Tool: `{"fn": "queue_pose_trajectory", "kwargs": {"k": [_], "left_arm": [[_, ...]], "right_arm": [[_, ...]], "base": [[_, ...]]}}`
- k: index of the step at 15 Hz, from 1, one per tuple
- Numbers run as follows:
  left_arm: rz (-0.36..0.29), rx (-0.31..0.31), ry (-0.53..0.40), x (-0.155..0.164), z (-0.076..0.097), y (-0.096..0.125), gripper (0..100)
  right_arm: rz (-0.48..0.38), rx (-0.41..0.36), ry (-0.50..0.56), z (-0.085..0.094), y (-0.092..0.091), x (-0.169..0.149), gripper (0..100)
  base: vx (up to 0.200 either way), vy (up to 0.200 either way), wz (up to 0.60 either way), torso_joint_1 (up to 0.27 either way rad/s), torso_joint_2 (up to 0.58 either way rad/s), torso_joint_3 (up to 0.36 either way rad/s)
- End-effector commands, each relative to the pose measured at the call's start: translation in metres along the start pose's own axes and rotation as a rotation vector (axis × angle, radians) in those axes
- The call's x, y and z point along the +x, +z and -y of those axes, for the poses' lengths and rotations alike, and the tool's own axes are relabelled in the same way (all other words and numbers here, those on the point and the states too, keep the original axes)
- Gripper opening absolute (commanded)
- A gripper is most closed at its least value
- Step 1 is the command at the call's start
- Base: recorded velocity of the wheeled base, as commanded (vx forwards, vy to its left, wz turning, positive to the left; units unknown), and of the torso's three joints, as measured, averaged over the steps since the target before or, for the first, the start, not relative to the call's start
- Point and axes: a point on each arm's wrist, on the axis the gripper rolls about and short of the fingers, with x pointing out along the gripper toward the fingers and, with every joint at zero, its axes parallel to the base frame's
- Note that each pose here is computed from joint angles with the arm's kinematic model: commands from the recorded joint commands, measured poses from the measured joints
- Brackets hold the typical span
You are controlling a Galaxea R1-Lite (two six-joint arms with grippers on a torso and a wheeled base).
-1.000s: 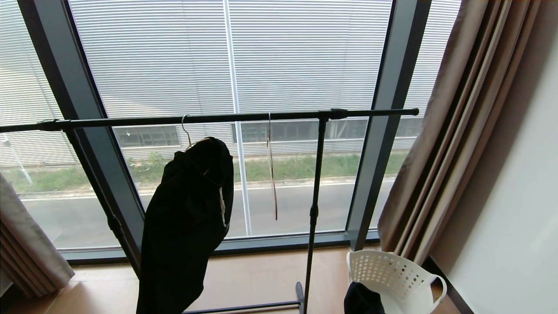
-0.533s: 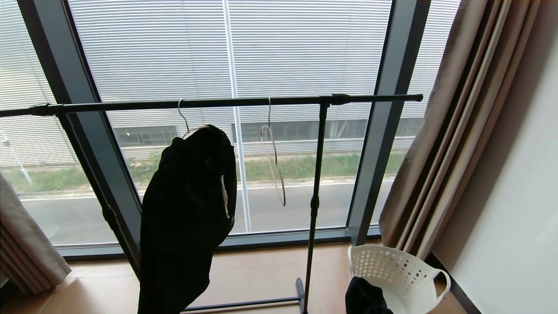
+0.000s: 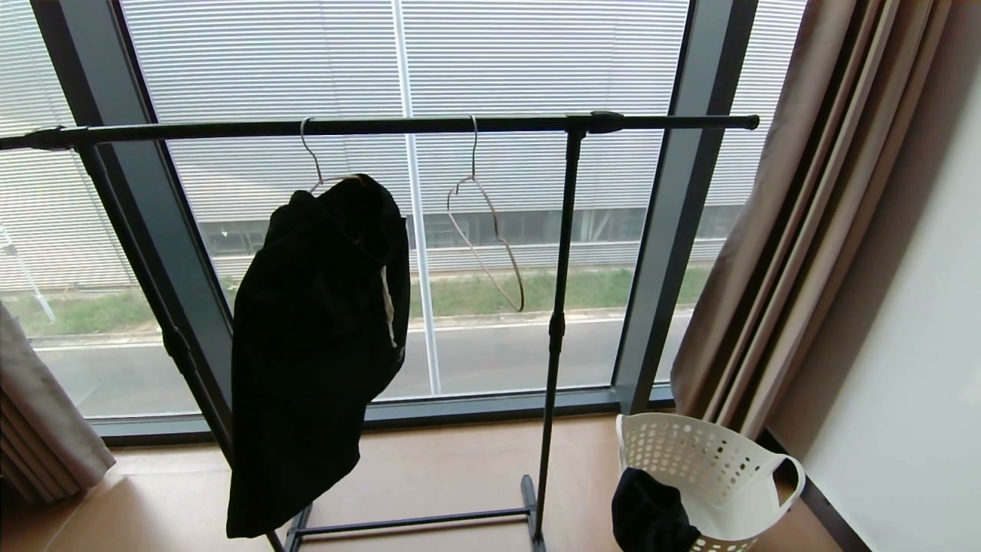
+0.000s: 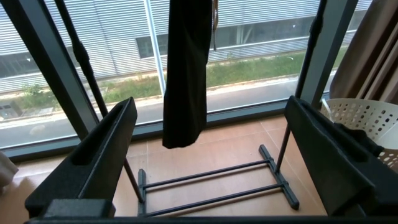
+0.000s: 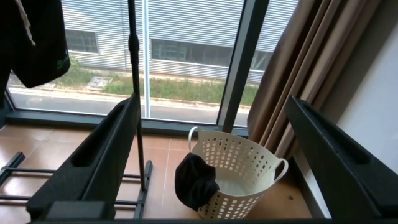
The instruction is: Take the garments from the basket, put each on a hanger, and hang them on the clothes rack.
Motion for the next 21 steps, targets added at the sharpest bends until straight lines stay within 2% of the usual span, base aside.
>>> {"fn": "queue_pose_trajectory", "kwargs": {"k": [1,9,16,18,21], "left_arm": [[0.000,0.000,0.000,0.0000,0.0000,0.0003,100],[0.000,0.000,0.000,0.0000,0.0000,0.0003,100],[-0.002,0.000,0.000,0.0002,0.0000,-0.0002,100],[0.000,0.000,0.001,0.0000,-0.0001,0.0003,100],[0.000,0.000,0.000,0.0000,0.0000,0.0003,100]], "right_arm": [[-0.001,0.000,0.001,0.0000,0.0001,0.0001,100],[-0.001,0.000,0.001,0.0000,0.0001,0.0001,100],[-0.001,0.001,0.001,0.0000,0.0001,0.0001,100],[-0.001,0.001,0.001,0.0000,0.0001,0.0001,100],[-0.001,0.001,0.001,0.0000,0.0001,0.0001,100]], "base": [[0.000,0.000,0.00,-0.203,0.51,0.325],[0.000,0.000,0.00,-0.173,0.50,0.324],[0.000,0.000,0.00,-0.110,0.45,0.339],[0.000,0.000,0.00,-0.032,0.15,0.124],[0.000,0.000,-0.60,-0.007,0.04,0.040]]}}
